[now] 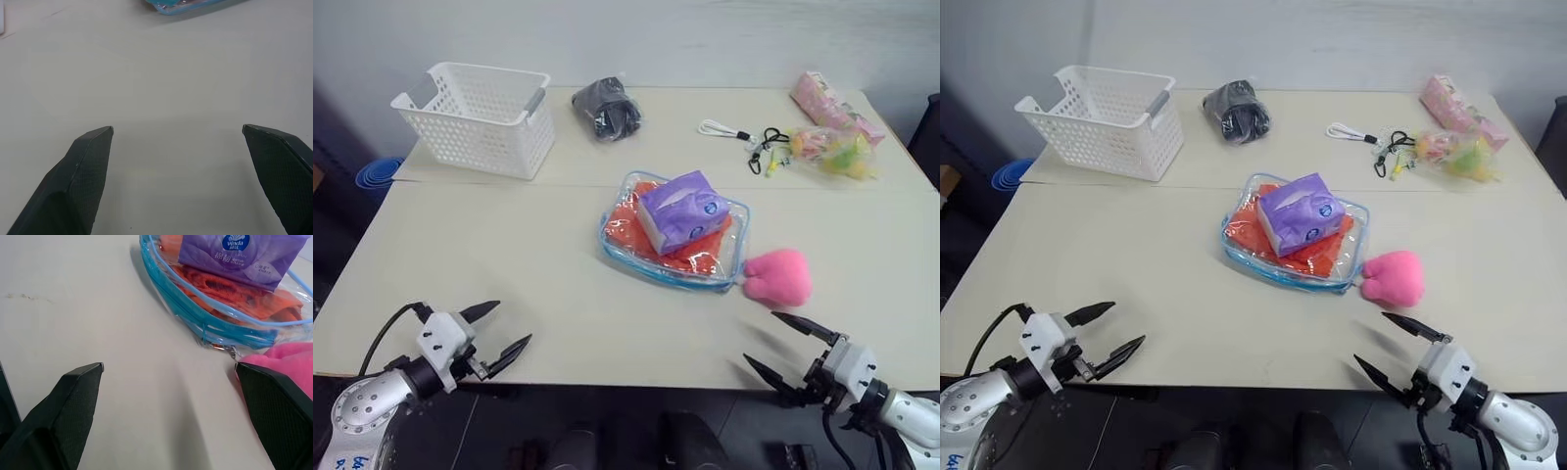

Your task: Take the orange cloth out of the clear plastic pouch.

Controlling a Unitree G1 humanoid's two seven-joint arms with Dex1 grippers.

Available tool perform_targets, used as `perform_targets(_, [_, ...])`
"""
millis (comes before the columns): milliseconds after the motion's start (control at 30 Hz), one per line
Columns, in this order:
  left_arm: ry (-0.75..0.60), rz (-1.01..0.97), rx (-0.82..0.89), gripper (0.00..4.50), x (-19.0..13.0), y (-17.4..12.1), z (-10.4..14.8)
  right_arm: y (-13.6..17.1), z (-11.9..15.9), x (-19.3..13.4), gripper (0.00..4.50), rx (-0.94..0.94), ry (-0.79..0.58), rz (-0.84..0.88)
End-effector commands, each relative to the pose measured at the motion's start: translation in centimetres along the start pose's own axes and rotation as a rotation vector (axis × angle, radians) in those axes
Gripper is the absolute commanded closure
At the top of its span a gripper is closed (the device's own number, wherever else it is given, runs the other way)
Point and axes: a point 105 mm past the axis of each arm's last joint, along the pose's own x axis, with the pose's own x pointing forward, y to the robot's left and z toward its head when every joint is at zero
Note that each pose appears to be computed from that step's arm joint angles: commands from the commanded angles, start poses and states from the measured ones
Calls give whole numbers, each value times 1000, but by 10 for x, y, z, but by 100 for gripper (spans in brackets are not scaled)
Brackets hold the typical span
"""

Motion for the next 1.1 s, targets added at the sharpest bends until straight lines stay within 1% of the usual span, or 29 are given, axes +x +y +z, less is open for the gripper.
perform_targets(33, [-22,-4,21,9,-1,-2,6,-6,6,-2,0,-32,-16,-1])
perform_targets(167, [-32,11,1,9,0,1,8,-5,5,0,0,-28,-21,1])
perform_targets(300, [-41,-14,-28,9,-3,3,12,-1,4,1,0,-17,-22,17])
perform_targets(467, [-26,-34,-33,9,-10,13,13,2,5,3,0,-23,-34,18])
perform_targets(667, [-61,-105,-21,9,2,15,25,5,2,0,0,-28,-36,13])
perform_targets(800, [-105,-144,49,9,21,15,40,4,9,-1,0,-21,-62,-25])
perform_targets(867, [-114,-168,70,9,32,14,46,5,18,0,0,-10,-112,-42])
perform_targets(967, [-164,-231,103,9,54,7,62,5,40,-1,0,3,-243,-88])
perform_targets(1067, [-230,-330,142,9,97,-10,85,-3,58,-1,0,17,-317,-190])
perform_targets(1100, [-253,-338,167,9,117,-15,94,-5,63,-1,0,3,-332,-215])
